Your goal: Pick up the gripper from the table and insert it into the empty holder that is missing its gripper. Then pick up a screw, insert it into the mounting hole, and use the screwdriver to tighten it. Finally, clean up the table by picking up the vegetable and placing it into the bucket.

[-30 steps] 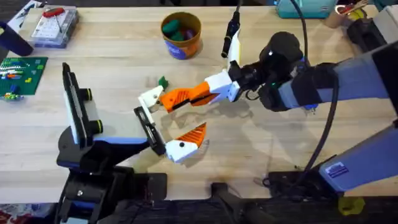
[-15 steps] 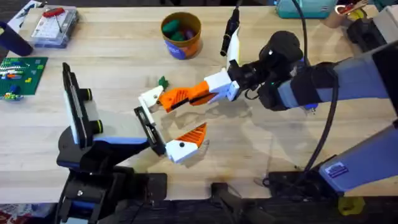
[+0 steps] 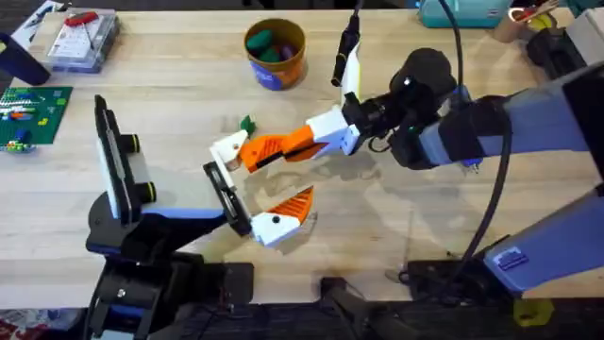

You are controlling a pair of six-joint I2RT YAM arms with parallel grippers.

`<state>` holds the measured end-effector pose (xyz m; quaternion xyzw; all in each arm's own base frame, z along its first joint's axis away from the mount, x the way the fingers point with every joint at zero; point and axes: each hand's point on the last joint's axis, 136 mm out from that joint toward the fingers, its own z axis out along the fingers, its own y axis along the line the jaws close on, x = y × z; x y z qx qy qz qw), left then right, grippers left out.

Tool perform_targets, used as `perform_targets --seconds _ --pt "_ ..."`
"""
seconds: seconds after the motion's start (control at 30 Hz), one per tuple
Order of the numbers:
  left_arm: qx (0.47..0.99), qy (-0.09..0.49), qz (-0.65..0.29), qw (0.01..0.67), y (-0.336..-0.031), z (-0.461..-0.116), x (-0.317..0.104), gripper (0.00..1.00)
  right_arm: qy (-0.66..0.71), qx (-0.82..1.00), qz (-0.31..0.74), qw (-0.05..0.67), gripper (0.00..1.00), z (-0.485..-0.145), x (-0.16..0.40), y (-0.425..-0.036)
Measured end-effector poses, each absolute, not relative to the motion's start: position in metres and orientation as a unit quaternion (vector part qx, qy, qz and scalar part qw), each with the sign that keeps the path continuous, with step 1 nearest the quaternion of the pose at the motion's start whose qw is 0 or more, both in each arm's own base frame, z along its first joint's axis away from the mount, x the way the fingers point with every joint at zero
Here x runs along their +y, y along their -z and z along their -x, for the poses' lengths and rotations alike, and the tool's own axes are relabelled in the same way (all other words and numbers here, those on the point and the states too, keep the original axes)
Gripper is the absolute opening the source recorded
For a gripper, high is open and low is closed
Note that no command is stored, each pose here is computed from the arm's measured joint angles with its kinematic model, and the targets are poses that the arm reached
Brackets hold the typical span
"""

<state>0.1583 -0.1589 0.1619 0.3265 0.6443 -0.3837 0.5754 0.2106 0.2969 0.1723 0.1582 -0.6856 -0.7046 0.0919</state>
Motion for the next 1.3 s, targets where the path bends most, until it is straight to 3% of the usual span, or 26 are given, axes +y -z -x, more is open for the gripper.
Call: perform_targets --seconds 1.3 --pt "0.647 0.383 -0.322 0.576 -0.162 -0.160 -0.158 0.987 0.688 -0.701 -0.150 0.113 0.016 -0.226 0.321 -0.168"
